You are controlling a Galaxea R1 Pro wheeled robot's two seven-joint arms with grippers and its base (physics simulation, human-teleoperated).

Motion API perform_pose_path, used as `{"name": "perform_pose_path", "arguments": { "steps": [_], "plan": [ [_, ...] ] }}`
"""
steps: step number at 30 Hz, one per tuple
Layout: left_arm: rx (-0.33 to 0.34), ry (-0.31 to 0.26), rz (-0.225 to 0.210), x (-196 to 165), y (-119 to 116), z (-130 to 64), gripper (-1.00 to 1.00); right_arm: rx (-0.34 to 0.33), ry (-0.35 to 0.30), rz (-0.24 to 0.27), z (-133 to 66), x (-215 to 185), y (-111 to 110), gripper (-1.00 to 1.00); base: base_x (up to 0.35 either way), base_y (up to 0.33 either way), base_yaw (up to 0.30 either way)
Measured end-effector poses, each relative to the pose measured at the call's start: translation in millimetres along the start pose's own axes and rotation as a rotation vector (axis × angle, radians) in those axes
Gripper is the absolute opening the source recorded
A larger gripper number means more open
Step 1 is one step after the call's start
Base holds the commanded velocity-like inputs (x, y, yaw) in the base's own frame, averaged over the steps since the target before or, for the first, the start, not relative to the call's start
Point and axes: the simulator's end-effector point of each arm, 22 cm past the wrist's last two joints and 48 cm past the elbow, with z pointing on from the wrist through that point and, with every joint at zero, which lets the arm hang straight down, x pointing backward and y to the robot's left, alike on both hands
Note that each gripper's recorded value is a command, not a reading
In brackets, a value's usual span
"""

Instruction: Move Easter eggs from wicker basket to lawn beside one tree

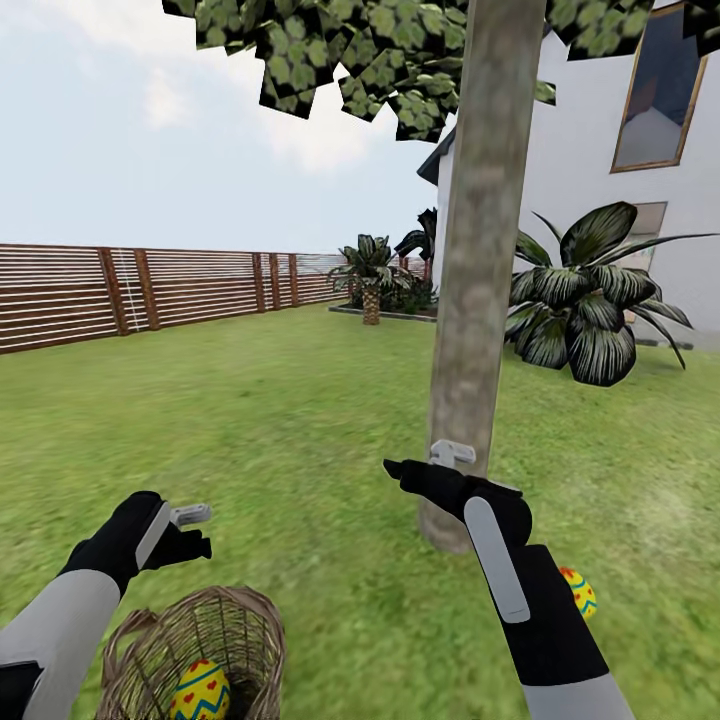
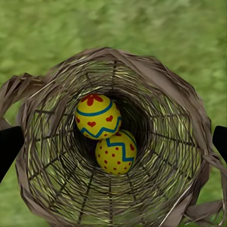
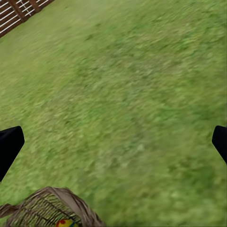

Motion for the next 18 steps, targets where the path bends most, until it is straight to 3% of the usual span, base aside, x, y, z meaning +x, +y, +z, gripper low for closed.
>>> {"name": "perform_pose_path", "arguments": {
  "steps": [18],
  "plan": [
    [-0.002, -0.021, 0.003, 18.4, 2.8, 31.3, 1.00, 0.000, 0.001, 0.000, 6.6, 37.1, -13.1, 1.00, 0.000, 0.000, 0.000]
  ]
}}
